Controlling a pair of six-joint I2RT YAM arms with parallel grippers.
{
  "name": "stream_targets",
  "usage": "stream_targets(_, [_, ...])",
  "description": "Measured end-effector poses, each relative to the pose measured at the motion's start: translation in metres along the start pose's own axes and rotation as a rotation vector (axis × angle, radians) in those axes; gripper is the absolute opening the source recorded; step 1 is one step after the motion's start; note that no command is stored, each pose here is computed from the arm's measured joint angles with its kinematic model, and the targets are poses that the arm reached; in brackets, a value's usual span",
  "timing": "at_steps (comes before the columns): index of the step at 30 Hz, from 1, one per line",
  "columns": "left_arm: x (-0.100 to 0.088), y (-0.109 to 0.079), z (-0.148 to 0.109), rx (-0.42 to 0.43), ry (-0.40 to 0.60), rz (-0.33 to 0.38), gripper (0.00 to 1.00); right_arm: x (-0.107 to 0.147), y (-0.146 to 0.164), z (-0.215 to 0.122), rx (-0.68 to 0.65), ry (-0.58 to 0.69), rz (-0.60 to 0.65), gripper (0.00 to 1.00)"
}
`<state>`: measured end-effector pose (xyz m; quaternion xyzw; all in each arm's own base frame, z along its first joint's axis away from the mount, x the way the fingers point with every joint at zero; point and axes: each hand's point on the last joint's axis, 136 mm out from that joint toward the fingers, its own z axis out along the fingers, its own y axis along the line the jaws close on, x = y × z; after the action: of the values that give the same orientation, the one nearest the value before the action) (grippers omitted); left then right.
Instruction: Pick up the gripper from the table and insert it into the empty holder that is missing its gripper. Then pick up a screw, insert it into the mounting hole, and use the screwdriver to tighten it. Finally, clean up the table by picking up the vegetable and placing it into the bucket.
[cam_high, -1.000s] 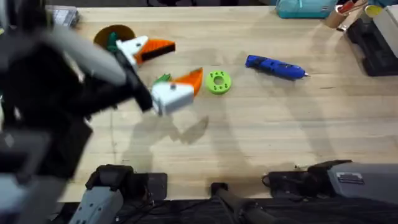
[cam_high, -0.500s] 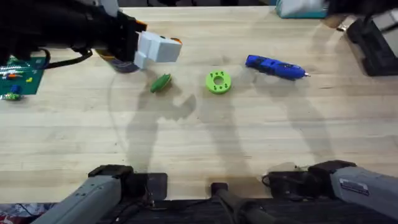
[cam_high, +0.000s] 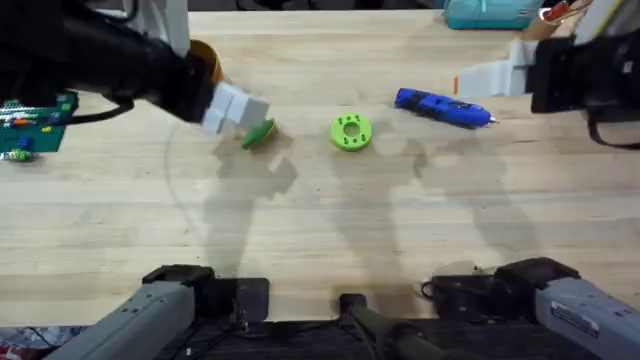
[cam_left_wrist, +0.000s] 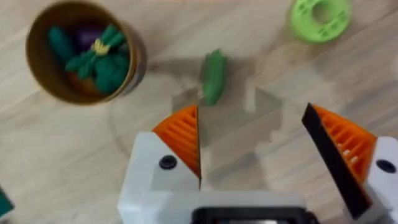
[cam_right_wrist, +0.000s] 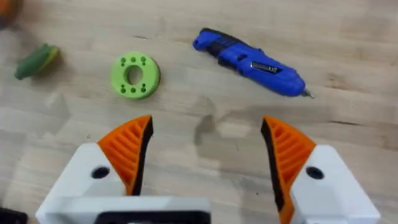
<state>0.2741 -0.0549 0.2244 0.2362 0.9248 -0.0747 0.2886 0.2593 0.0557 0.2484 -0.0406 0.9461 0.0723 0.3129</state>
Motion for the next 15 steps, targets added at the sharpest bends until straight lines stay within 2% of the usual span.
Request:
stream_targets(3, [0.01, 0.008, 0.01, -0.053, 0.082, 0.018, 0.986, 0.006, -0.003, 0.003, 0.017, 0.024, -0.001, 0.998])
stream_targets(6, [0.017, 0.007, 0.027, -0.071, 0.173, 0.054, 0.986, 0.007, -0.005, 0.004, 0.028, 0.028, -0.008, 0.997])
stream_targets(11, [0.022, 0.001, 0.067, -0.046, 0.288, 0.105, 0.986, 0.008, -0.006, 0.004, 0.034, 0.032, -0.014, 0.997])
stream_targets(15, [0.032, 0.004, 0.1, -0.022, 0.376, 0.102, 0.986, 0.008, -0.007, 0.004, 0.036, 0.033, -0.021, 0.997])
